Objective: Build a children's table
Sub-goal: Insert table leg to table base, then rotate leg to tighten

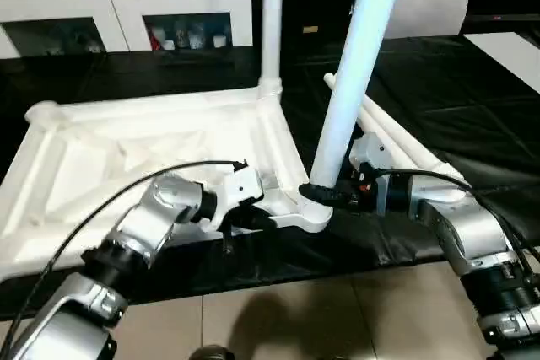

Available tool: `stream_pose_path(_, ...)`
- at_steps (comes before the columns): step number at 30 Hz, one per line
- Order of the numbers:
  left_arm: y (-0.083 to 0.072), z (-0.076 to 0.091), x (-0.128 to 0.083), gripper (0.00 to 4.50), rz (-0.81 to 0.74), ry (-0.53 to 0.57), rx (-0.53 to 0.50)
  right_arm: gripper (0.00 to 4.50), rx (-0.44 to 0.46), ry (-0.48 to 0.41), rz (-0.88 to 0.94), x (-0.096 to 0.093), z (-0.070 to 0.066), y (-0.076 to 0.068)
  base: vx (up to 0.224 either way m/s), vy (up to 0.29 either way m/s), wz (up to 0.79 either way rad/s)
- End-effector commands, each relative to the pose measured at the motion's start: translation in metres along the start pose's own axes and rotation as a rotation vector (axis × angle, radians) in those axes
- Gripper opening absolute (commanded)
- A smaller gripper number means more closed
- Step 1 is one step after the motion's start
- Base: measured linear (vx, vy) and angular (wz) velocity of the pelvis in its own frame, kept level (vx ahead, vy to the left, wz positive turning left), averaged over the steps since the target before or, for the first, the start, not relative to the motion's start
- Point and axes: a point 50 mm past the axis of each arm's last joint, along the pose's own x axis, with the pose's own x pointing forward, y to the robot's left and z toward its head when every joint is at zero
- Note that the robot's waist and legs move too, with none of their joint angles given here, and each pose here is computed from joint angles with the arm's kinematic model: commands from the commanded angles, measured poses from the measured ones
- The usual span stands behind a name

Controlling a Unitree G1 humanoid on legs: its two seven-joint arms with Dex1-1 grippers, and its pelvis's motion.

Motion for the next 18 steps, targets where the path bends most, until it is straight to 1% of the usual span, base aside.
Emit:
stream_pose_path(1,0.014,0.018,-0.01,0.0,0.04,-0.002,0.087,1.86,0.136,0.178,0.08,0.006,-0.044,0.015,0.0,0.0,0.0)
stream_pose_path(6,0.02,0.02,-0.014,0.0,0.043,0.011,0.1,1.86,0.129,0.188,0.09,0.01,-0.043,0.013,0.0,0.0,0.0)
stream_pose_path(10,0.016,0.015,-0.015,0.0,0.043,0.009,0.067,1.86,0.149,0.172,0.06,0.012,-0.042,0.013,0.0,0.0,0.0)
stream_pose_path(13,0.012,0.007,-0.016,0.0,0.057,0.016,0.02,1.86,0.15,0.178,-0.031,0.015,-0.043,0.008,0.0,0.0,0.0)
stream_pose_path(14,0.01,0.003,-0.016,0.0,0.076,0.016,-0.013,1.86,0.15,0.183,-0.094,0.017,-0.044,0.005,0.0,0.0,0.0)
stream_pose_path(16,0.009,0.001,-0.016,0.0,0.09,0.016,-0.035,1.86,0.15,0.187,-0.135,0.019,-0.044,0.004,0.0,0.0,0.0)
stream_pose_path(18,0.003,-0.003,-0.015,0.0,0.164,0.001,-0.133,1.86,0.162,0.184,-0.266,0.024,-0.043,-0.001,0.0,0.0,0.0)
